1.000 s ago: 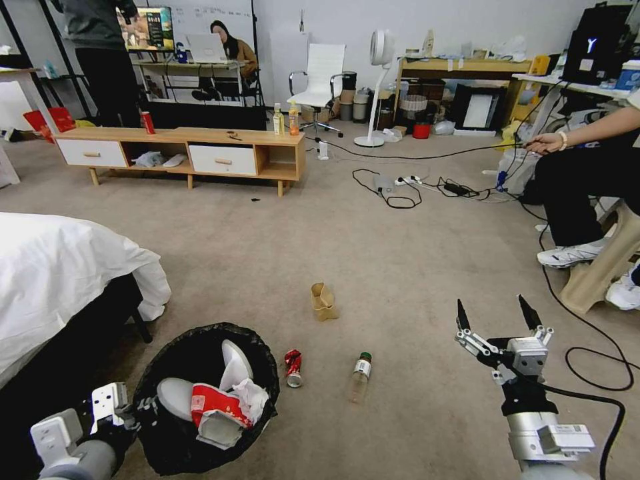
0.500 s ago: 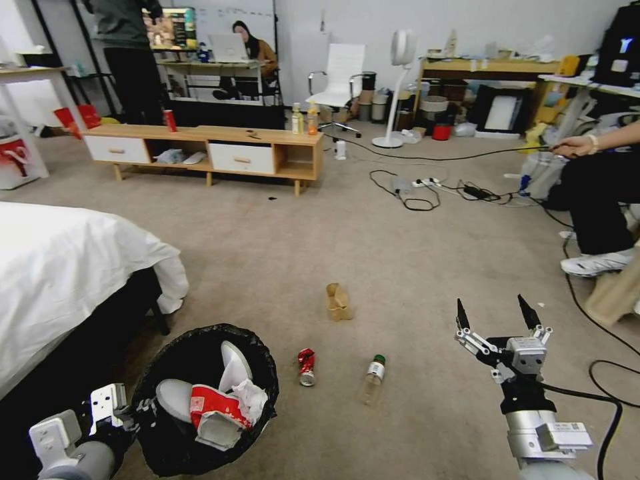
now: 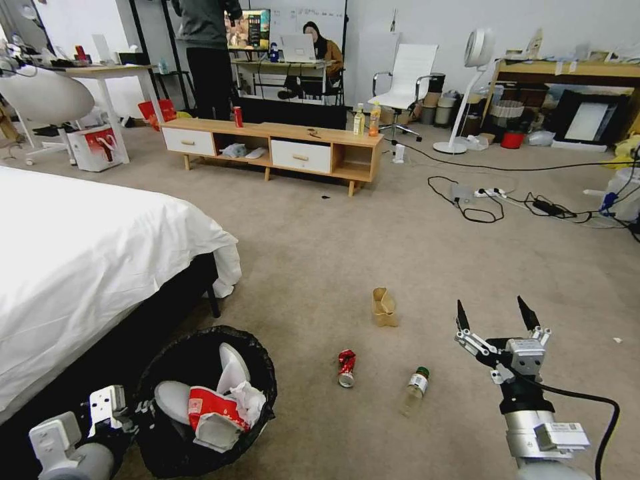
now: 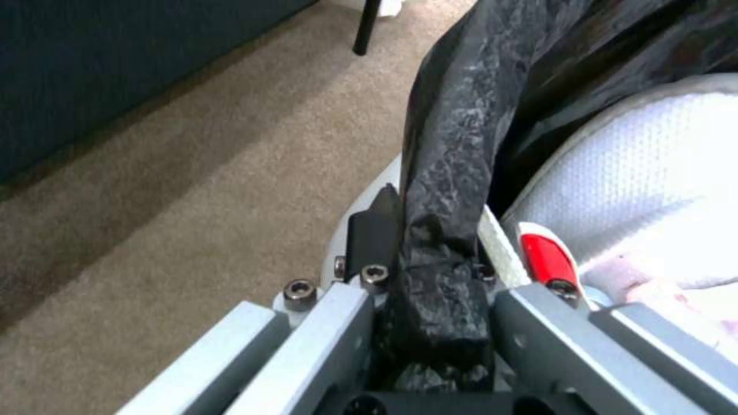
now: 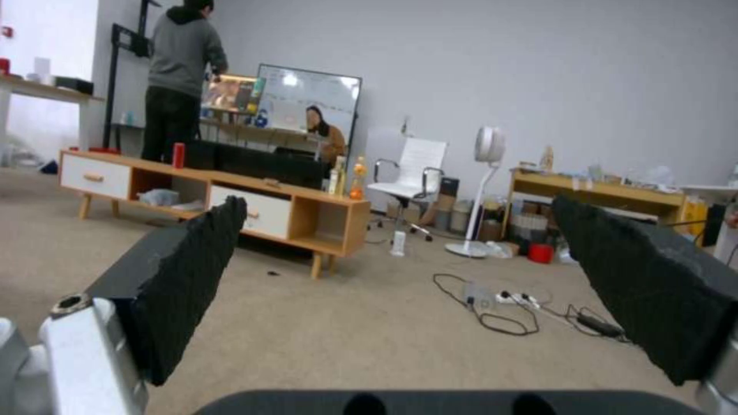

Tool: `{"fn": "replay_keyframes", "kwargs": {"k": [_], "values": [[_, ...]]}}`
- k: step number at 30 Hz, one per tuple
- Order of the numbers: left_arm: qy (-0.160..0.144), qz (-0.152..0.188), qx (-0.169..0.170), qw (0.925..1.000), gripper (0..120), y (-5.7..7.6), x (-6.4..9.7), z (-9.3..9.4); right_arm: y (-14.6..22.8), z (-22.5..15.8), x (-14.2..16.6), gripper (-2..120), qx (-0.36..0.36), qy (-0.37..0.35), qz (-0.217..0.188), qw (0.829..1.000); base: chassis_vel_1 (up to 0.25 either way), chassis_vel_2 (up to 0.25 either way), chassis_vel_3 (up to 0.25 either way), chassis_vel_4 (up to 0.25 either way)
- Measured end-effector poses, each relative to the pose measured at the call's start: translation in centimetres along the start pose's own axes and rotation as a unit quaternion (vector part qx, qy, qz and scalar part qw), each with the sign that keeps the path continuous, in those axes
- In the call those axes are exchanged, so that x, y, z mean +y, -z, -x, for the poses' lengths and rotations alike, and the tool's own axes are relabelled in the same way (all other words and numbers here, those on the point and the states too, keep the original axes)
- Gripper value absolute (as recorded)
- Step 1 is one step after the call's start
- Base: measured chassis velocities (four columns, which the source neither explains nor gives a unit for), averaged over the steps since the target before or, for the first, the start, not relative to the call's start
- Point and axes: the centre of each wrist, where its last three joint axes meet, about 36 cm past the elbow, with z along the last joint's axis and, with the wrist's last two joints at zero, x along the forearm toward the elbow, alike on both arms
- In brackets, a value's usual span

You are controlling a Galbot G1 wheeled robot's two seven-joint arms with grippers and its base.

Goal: Pick up the trash bin and place the garbage on the floor into it.

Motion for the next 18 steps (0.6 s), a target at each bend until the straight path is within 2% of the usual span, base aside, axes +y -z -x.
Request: {"fn": "replay_keyframes", "kwargs": {"k": [10,18], "values": [[0.000,0.000,0.000,1.0000,1,-0.03,-0.01,-0.07,-0.31,0.10,-0.22,100,-0.005,-0.006,-0.002,1.000,-0.009,0.007,0.012,-0.006],[-0.001,-0.002,0.001,1.0000,1,-0.11,-0.06,-0.06,-0.48,0.04,-0.34,100,-0.007,-0.009,-0.003,1.000,-0.107,0.111,0.124,-0.116]]}}
